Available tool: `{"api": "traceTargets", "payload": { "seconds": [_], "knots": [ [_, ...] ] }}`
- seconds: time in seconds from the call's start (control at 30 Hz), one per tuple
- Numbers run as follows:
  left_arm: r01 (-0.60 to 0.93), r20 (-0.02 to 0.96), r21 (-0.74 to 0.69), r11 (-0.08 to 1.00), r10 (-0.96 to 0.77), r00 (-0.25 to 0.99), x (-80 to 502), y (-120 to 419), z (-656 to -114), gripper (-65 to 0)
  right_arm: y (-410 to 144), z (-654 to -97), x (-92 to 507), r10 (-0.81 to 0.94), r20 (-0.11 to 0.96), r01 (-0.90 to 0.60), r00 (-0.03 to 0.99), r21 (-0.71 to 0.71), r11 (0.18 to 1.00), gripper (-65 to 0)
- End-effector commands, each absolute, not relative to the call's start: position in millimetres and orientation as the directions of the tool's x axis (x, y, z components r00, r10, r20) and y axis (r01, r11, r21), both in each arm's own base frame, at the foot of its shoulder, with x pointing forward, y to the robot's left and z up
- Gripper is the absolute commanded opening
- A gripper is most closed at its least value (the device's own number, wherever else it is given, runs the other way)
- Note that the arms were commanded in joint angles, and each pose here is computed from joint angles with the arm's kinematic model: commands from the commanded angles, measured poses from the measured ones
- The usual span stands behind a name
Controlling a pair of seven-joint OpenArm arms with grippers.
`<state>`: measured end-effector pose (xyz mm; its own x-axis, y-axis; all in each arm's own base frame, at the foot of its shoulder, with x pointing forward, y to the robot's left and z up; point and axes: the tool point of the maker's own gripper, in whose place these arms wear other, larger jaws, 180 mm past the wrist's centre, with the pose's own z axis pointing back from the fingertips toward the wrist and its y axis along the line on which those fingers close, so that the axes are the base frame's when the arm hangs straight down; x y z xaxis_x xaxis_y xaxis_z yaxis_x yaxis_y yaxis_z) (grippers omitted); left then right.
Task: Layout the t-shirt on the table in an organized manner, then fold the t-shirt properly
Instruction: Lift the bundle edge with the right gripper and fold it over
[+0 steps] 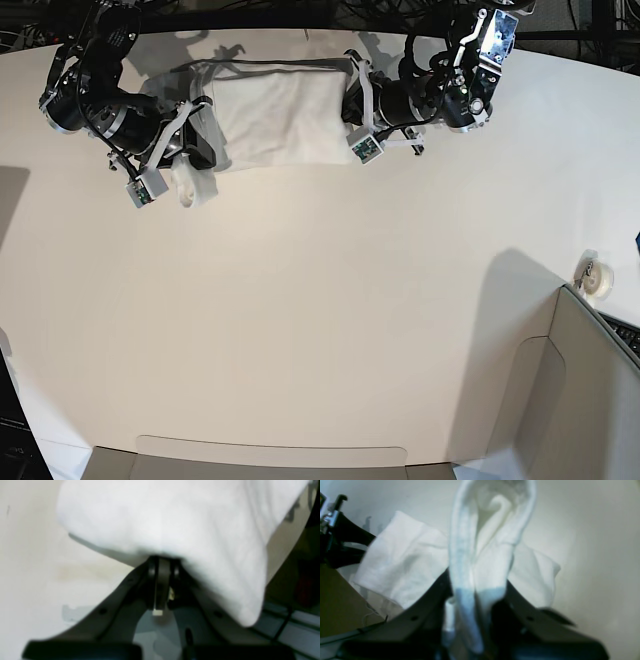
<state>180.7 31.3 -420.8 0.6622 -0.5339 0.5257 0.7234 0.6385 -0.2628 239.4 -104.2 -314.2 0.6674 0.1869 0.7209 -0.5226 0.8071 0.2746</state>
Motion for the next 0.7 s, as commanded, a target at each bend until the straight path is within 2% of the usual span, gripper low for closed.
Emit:
{"api": "traceTargets", "payload": {
  "seconds": [0.0, 0.47, 0.67],
  "knots": [
    [0.72, 0.456, -0.226, 0.656, -0.582, 0.673, 174, 45, -433, -64.9, -95, -302, 245, 0.172, 0.757, -0.547, 0.63, 0.276, 0.79, -65.0],
    [0.718, 0.466, -0.242, 0.653, -0.571, 0.676, 173, 36, -432, -64.9, -54, -291, 253, 0.102, 0.786, -0.567, 0.609, 0.342, 0.75, -65.0],
    [0.717, 0.47, -0.245, 0.652, -0.567, 0.676, 173, 34, -431, -64.9, -20, -295, 250, 0.186, 0.784, -0.636, 0.592, 0.312, 0.706, -65.0]
  ]
}}
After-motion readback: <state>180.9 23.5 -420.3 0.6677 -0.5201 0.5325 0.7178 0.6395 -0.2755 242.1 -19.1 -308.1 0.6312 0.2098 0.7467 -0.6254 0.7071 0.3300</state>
